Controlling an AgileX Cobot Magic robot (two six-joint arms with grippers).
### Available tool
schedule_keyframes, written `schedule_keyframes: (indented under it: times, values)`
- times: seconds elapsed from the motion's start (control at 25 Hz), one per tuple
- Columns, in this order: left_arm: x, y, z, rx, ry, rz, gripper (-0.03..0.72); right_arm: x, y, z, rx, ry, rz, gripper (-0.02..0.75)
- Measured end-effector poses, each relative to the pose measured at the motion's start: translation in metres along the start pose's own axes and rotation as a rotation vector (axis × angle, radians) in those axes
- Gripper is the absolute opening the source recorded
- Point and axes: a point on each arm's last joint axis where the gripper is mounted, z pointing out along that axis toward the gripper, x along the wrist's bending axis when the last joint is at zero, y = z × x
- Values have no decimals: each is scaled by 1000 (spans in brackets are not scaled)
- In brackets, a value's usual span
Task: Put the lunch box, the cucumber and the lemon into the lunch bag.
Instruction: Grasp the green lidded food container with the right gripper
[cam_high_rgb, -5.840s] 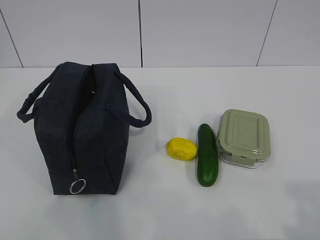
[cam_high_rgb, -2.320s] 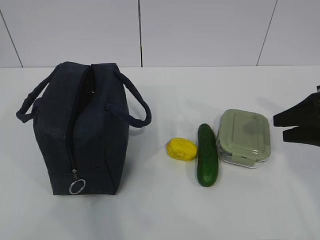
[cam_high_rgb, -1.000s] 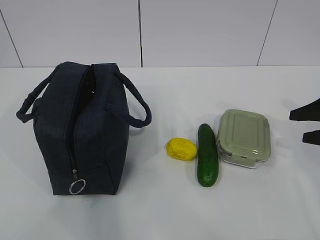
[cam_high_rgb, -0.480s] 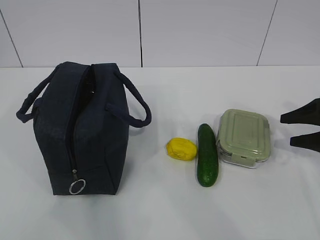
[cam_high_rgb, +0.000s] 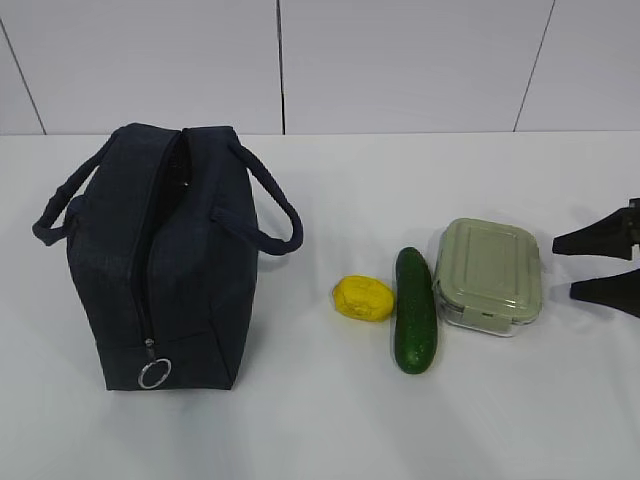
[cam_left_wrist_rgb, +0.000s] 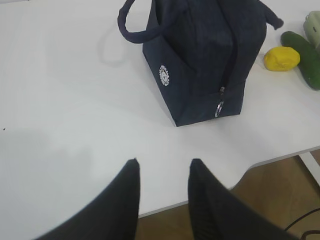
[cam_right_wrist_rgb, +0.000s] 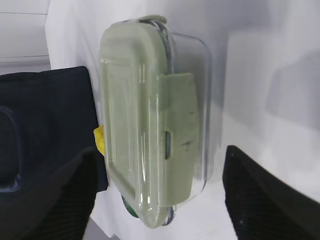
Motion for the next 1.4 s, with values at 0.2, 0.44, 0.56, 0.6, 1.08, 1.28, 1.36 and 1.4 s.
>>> schedule_keyframes:
  times: [0.2, 0.44, 0.56, 0.6, 1.08, 1.28, 1.36, 1.4]
  values:
    - [0, 1, 2, 13, 1, -1, 240, -9, 0, 7, -4, 16, 19, 580]
    - [0, 1, 2, 15, 1, -3, 240, -8, -2, 25, 9, 44, -25, 580]
    - [1, 1, 2, 15, 3, -2, 240, -9, -1, 30, 18, 46, -35, 580]
    - [1, 1, 2, 17, 3, -2, 240, -8, 0, 32, 21, 47, -40, 580]
    - [1, 1, 2, 17, 4, -3, 240, -3, 9, 41, 30, 53, -82, 580]
    - [1, 1, 2, 17, 4, -3, 240, -1, 7, 47, 51, 54, -91, 580]
    - [1, 1, 2, 17, 4, -3, 240, 1, 5, 50, 66, 54, -107, 580]
    - [1, 1, 2, 17, 4, -3, 240, 2, 4, 52, 72, 54, -115, 580]
